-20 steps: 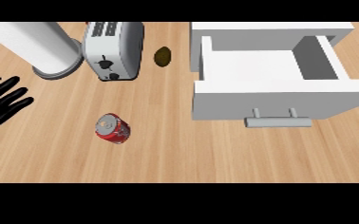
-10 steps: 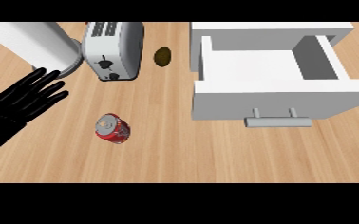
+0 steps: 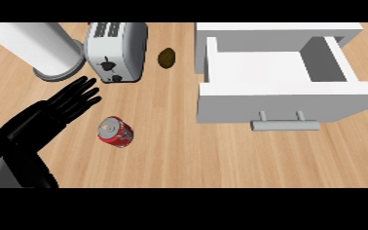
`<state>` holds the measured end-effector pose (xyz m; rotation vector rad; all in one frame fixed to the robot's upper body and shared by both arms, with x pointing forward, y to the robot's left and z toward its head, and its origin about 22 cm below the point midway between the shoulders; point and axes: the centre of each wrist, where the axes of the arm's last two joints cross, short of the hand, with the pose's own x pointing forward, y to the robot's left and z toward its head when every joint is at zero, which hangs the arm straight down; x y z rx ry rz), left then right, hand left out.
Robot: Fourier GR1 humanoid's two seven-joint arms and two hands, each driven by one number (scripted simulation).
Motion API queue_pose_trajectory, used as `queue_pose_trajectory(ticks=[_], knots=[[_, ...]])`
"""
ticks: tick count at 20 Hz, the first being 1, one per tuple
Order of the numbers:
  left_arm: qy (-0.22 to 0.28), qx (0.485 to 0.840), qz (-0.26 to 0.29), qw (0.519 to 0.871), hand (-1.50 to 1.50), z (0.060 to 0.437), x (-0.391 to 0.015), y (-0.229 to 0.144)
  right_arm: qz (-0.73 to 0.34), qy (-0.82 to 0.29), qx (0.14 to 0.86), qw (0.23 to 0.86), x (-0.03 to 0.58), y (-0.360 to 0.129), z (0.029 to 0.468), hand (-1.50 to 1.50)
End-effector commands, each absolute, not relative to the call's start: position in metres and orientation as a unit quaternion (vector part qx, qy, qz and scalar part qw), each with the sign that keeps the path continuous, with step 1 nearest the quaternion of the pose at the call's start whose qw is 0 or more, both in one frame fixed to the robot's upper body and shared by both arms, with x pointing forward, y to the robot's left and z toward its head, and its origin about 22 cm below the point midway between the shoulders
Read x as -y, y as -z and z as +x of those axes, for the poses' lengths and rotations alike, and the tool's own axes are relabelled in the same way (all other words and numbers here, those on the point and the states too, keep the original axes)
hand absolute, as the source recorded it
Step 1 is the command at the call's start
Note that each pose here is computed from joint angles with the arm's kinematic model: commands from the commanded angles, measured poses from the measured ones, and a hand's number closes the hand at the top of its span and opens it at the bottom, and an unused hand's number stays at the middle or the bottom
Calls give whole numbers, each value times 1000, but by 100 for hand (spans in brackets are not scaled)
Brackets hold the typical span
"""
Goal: Pick up the can, place it into the drawer and close the drawer
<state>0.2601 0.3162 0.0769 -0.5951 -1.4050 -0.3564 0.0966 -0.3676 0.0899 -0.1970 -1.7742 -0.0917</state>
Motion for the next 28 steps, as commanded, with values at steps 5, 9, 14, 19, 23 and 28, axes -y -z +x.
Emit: queue_pose_trajectory(ticks=[5, 9, 14, 19, 23, 28], knots=[[166, 635, -239, 716, -150, 264, -304, -45, -91, 41, 778, 620, 364, -85, 82, -150], [154, 638, -215, 723, -150, 272, -306, -24, -83, 38, 781, 618, 379, -109, 80, -150], [138, 644, -203, 725, -150, 274, -330, 22, -85, 35, 773, 628, 382, -95, 89, -150], [132, 639, -180, 736, -150, 273, -345, 35, -85, 42, 774, 626, 396, -91, 87, -150], [132, 633, -184, 740, -150, 284, -355, 52, -88, 41, 775, 624, 363, -97, 88, -150], [140, 627, -182, 745, -150, 280, -344, 78, -84, 34, 774, 626, 389, -107, 67, -150]])
